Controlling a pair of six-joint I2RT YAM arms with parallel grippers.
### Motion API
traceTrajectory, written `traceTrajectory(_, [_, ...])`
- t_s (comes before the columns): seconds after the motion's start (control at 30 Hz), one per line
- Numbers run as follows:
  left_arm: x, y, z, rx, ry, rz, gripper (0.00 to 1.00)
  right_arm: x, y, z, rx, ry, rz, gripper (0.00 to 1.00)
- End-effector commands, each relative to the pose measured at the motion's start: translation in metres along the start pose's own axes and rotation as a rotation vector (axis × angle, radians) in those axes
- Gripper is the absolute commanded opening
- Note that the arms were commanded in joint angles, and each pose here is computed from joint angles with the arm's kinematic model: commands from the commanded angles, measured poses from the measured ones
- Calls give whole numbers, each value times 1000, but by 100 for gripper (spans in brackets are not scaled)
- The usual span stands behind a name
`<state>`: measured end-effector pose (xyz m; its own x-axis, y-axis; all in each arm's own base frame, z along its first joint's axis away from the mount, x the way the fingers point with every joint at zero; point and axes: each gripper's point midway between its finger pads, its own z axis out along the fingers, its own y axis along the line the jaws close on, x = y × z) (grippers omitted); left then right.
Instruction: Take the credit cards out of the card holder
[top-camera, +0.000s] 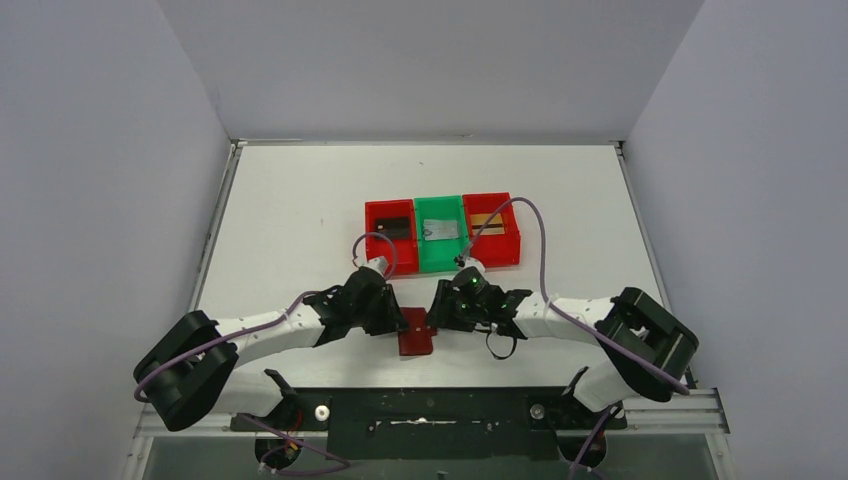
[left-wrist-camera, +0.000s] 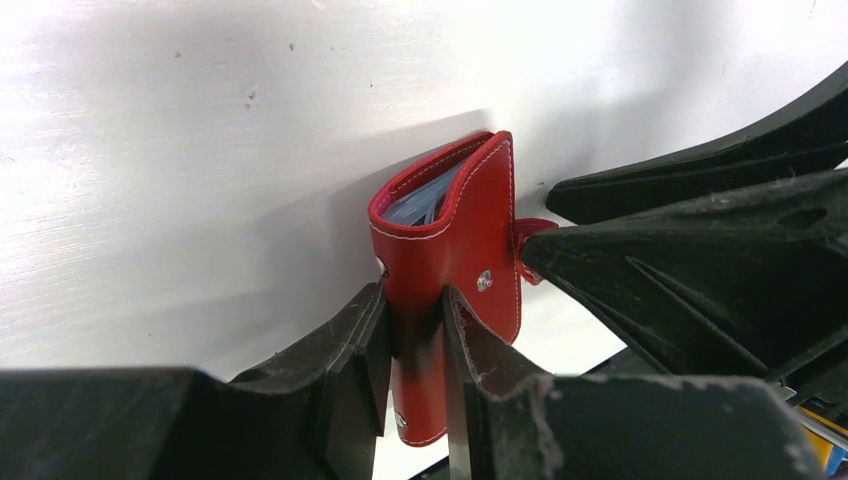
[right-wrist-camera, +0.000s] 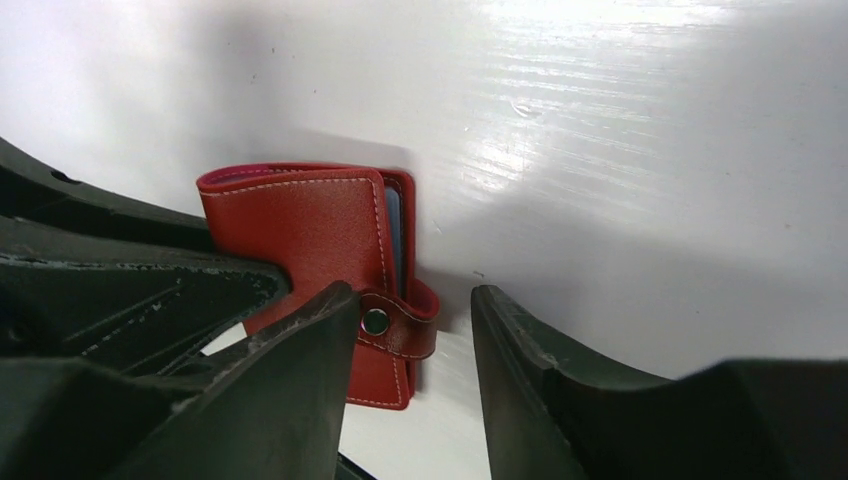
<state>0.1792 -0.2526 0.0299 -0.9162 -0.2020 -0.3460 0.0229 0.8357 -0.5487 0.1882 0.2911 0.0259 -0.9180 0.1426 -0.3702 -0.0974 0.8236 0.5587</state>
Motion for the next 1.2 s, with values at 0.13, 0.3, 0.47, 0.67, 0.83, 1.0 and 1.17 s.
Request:
traceTrajectory(0.13, [-5,-3,-4,-10,-6,34,14,-18,14,-16,67,-62,-121,53])
traceTrajectory(0.3, [-8,-5,-5,-7,-13,34,15,-16,19,-15,117,-89,-155,54])
traceTrajectory(0.47, [-9,-8,-4,-4,-13,36,15,-14,31,-14,118,-102,-182,55])
traceTrajectory(0.67, [-8,-7,-5,-3,-12,39,15,0,22,-1,146,-50,-197,46])
traceTrajectory(0.83, [-7,-6,-5,-1,-9,38,15,-5,8,-2,226,-65,-192,36])
traceTrajectory(1.0, [-6,-6,-5,1,-4,47,15,-16,-8,-13,242,-106,-111,36])
traceTrajectory(1.17, [-4,-5,-5,1,8,53,15,-18,-16,-16,200,-106,-63,35])
